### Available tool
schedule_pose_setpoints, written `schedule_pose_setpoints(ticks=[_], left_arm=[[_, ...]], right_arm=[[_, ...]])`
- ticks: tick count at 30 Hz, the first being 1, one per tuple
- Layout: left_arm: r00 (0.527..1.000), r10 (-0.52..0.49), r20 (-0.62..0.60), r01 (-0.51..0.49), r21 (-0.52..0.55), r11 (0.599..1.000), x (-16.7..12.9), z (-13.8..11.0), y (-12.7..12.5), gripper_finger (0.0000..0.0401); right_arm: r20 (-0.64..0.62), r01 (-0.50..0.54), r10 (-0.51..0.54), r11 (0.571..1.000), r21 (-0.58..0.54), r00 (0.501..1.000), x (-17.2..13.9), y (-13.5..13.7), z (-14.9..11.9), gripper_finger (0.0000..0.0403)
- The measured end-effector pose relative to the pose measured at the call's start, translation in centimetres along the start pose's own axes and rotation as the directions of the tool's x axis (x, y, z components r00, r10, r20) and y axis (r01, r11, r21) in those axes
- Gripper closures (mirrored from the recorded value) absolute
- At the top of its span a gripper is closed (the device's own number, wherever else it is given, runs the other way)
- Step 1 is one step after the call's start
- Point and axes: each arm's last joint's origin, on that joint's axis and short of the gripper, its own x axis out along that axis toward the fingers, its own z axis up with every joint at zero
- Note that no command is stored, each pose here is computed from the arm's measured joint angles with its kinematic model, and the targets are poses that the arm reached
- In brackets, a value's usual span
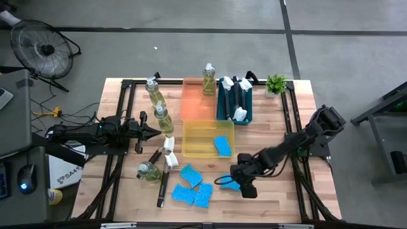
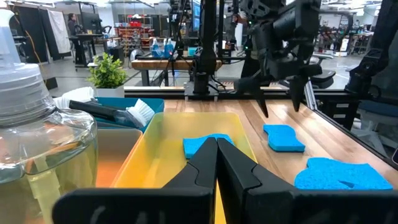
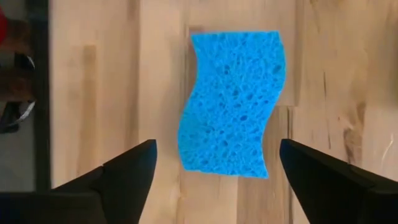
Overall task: Pick & Place Kitchen Sink Supplies
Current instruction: Stack the sponge on top of the sponge in the yellow bin
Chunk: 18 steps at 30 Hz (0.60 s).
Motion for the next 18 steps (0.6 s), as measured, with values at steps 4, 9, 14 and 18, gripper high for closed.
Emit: schedule_pose_setpoints(ticks=[4,9,14,18], left_arm=[[1.0,0.0,0.0,0.0,0.0,1.0,0.0,0.0,0.0,0.04],[1.0,0.0,0.0,0.0,0.0,1.0,0.0,0.0,0.0,0.04],[1.0,0.0,0.0,0.0,0.0,1.0,0.0,0.0,0.0,0.04],[1.0,0.0,0.0,0.0,0.0,1.0,0.0,0.0,0.0,0.04]], right_arm=[[-0.021,0.039,-0.038,0.998,0.045,0.999,1.2,0.1,-0.2,0.0049],[-0.023,0.074,-0.073,0.995,0.066,0.997,2.2,0.2,-0.4,0.0023],[-0.01,0.08,-0.08,0.996,0.031,0.997,2.3,0.5,-0.5,0.0006],[-0.003,0.109,-0.109,0.994,0.004,0.994,2.3,0.5,-0.7,0.0003]])
